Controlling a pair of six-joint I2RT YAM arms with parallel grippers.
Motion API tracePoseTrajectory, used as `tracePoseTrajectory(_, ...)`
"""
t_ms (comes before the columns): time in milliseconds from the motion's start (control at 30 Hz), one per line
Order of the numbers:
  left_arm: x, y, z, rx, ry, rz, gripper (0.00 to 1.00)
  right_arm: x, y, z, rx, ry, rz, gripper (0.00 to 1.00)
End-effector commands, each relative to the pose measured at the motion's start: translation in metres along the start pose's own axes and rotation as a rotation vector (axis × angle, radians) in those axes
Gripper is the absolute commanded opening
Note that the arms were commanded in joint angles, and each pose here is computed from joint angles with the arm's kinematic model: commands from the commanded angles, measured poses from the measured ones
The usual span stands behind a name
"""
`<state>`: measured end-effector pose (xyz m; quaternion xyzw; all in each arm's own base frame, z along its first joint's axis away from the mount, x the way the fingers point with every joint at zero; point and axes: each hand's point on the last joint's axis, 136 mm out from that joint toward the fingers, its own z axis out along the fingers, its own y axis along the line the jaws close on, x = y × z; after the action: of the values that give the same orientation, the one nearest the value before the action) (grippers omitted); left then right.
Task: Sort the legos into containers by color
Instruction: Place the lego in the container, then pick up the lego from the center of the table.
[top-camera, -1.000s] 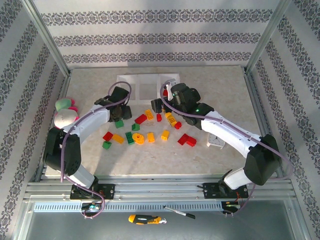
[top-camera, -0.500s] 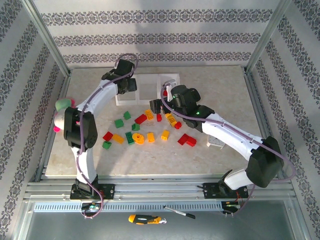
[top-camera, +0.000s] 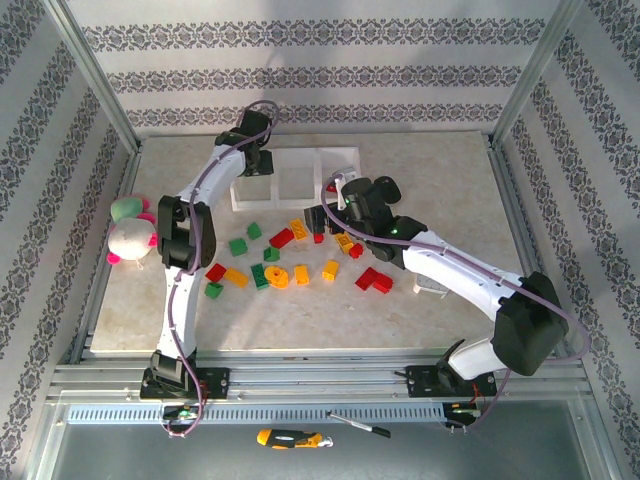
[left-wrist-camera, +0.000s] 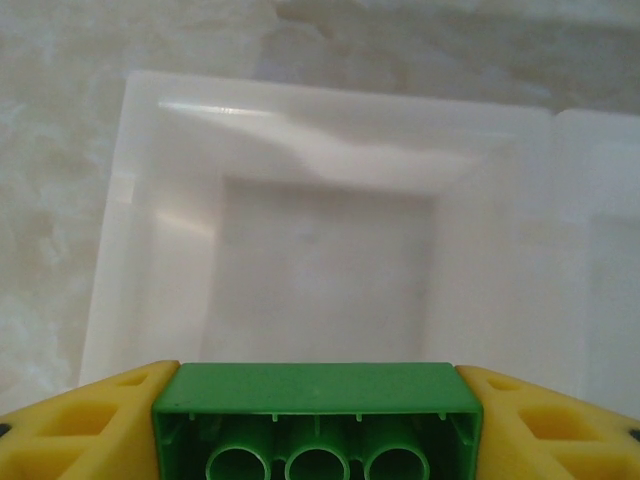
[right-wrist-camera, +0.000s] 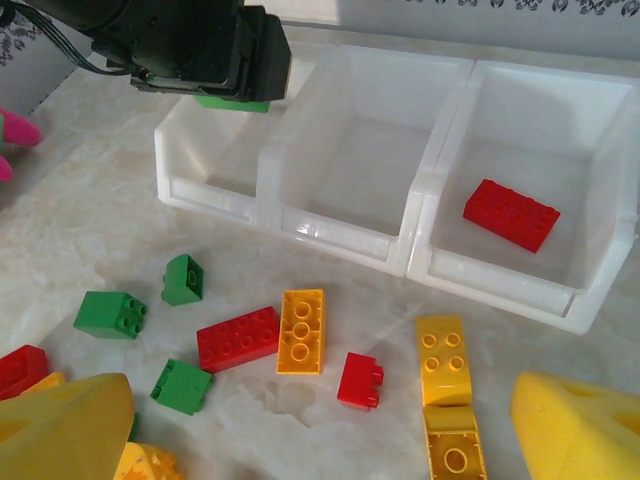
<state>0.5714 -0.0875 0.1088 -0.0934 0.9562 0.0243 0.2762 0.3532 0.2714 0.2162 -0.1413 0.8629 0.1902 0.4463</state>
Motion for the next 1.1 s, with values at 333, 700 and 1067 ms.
tracePoseTrajectory(333, -0.013, 0.003, -0.035, 0.053, -0.006, -0.002, 0.95, -0.004, -0.014, -0.002, 0.094, -0.021, 0.028, 0.96)
tracePoseTrajectory(700, 0.007, -0.013, -0.123, 0.211, -0.146, 0.048, 0.99, 0.052, -0.046, 0.034, 0.137, 0.283, 0.021, 0.94)
tracePoseTrajectory(1067, 0.099, -0.013, -0.179, 0.291, -0.156, 0.087, 0.99, 0.108, -0.062, 0.057, 0.133, 0.587, -0.071, 0.91)
